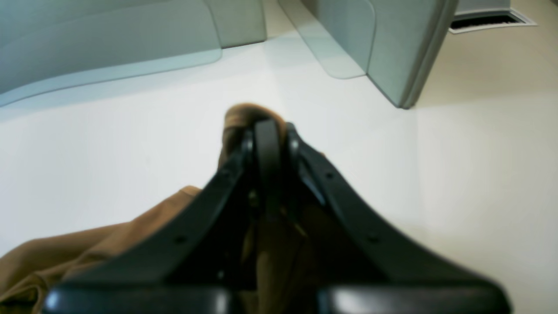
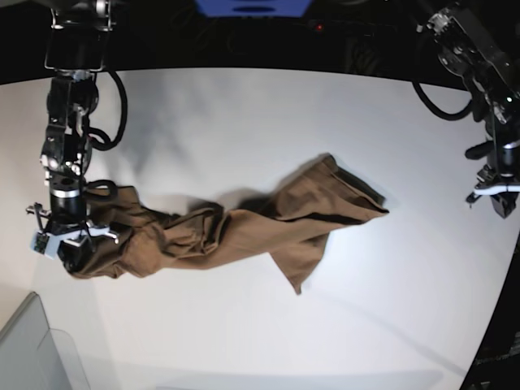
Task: Layout the t-shirt on the table in an organized manner, then fold the t-shirt properly
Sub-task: 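Reach the left gripper to the shirt's middle and grasp it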
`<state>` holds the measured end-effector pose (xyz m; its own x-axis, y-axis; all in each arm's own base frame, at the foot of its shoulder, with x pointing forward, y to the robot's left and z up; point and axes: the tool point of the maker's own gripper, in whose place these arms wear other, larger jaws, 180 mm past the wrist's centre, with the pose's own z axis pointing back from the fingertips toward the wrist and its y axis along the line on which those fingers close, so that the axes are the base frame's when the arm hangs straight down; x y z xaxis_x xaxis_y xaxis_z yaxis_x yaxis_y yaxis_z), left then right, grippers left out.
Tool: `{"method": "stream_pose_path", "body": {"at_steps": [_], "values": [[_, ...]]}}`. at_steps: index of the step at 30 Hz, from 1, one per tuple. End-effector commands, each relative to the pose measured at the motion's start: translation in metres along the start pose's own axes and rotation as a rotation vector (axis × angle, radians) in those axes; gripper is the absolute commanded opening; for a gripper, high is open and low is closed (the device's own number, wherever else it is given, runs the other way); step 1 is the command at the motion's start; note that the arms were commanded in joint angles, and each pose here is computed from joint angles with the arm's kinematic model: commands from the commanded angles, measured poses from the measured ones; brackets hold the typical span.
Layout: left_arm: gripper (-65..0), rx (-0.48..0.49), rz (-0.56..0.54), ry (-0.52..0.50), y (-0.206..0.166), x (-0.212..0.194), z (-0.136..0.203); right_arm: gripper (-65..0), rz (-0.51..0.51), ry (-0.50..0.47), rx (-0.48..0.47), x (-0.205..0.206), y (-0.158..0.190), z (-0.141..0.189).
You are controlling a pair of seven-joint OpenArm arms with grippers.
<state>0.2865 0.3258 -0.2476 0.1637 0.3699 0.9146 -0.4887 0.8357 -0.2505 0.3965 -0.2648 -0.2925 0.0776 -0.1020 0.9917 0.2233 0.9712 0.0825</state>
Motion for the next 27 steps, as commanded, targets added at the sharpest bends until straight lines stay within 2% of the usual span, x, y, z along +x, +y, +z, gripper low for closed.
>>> {"method": "stream_pose_path", "body": {"at_steps": [1,5,7,13,15,21,27], "values": [[-64.1,-0.022,0.012,-0.022,-0.005,0.006,-0.001,-65.0,0.007,-0.068,0.002,0.022,0.000,-0.003],[-64.0,-0.101,0.028,0.084,-0.025,-0.031,-0.002,-65.0,0.012,-0.060,0.004,0.018,-0.001,0.003],[-61.7,-0.138,0.024,0.118,-0.038,-0.043,-0.002,-65.0,0.019,-0.062,0.006,0.019,-0.001,0.005],[-38.5,-0.252,-0.010,0.253,-0.081,-0.093,0.004,-65.0,0.004,-0.050,-0.090,0.017,-0.040,0.011],[-34.1,-0.276,-0.017,0.271,-0.089,-0.099,0.006,-65.0,0.003,-0.022,-0.119,0.012,-0.052,0.016],[-33.5,-0.383,-0.043,0.308,-0.128,-0.114,0.016,-65.0,-0.043,0.011,-0.212,-0.005,-0.080,0.034],[-33.4,-0.614,-0.101,0.337,-0.215,-0.129,0.040,-65.0,-0.054,0.060,-0.228,-0.027,-0.081,0.048]]}}
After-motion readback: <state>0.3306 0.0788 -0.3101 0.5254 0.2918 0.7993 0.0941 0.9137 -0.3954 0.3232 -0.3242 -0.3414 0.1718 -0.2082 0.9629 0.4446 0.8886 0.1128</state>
